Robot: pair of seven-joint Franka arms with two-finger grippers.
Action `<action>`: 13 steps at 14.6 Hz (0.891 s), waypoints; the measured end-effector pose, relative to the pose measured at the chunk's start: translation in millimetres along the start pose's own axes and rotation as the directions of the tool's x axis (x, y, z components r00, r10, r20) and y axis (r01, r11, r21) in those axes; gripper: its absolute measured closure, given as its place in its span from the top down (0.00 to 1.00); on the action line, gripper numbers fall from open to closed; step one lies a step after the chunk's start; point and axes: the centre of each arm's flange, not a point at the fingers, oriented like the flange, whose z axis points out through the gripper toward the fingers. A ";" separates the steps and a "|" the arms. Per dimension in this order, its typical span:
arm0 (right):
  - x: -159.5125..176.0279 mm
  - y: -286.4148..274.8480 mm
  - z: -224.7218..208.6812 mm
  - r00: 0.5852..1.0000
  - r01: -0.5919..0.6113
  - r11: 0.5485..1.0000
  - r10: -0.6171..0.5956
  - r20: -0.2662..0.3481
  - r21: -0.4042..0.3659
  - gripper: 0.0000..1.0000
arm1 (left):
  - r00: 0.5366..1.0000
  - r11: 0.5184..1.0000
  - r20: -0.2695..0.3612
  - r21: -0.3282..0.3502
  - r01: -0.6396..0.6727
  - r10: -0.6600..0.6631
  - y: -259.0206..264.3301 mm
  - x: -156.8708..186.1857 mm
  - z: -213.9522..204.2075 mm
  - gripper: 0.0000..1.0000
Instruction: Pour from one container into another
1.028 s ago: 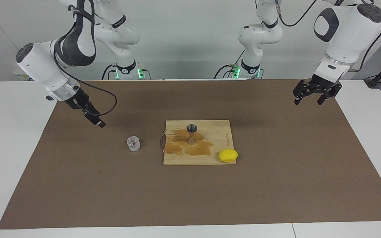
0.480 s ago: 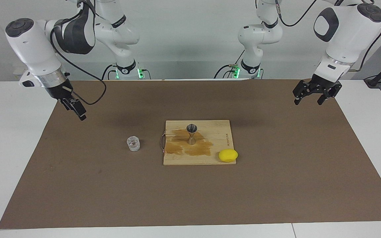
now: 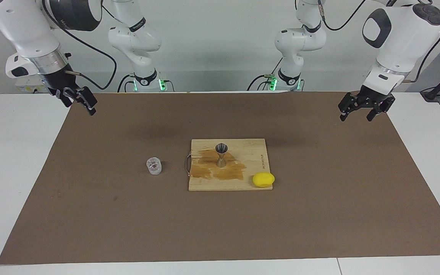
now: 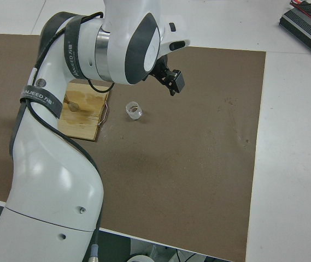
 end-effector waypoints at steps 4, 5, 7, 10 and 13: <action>-6.8 -0.9 -6.9 0.999 0.012 1.000 -0.011 0.030 -0.017 1.00 | 1.000 1.000 0.006 0.000 0.006 -0.006 -3.3 -1.8 -1.6 1.00; -8.5 -2.6 -5.8 0.999 0.021 1.000 -0.020 0.033 -0.018 1.00 | 1.000 1.000 0.019 -0.001 0.006 -0.006 -3.2 -3.6 -4.3 1.00; -10.1 -4.9 -5.3 0.998 0.049 0.999 -0.048 0.033 -0.023 1.00 | 0.999 1.000 0.045 -0.003 0.005 -0.005 -2.2 -7.5 -22.8 1.00; -8.0 0.4 -10.3 0.998 0.069 0.996 -0.068 0.017 -0.049 1.00 | 0.999 1.000 0.046 -0.002 0.004 -0.004 -1.3 -11.8 -46.2 1.00; -9.3 -0.5 -11.1 0.997 0.076 0.996 -0.075 0.022 -0.052 1.00 | 0.999 1.000 0.046 -0.002 0.004 -0.004 -1.4 -11.9 -46.9 1.00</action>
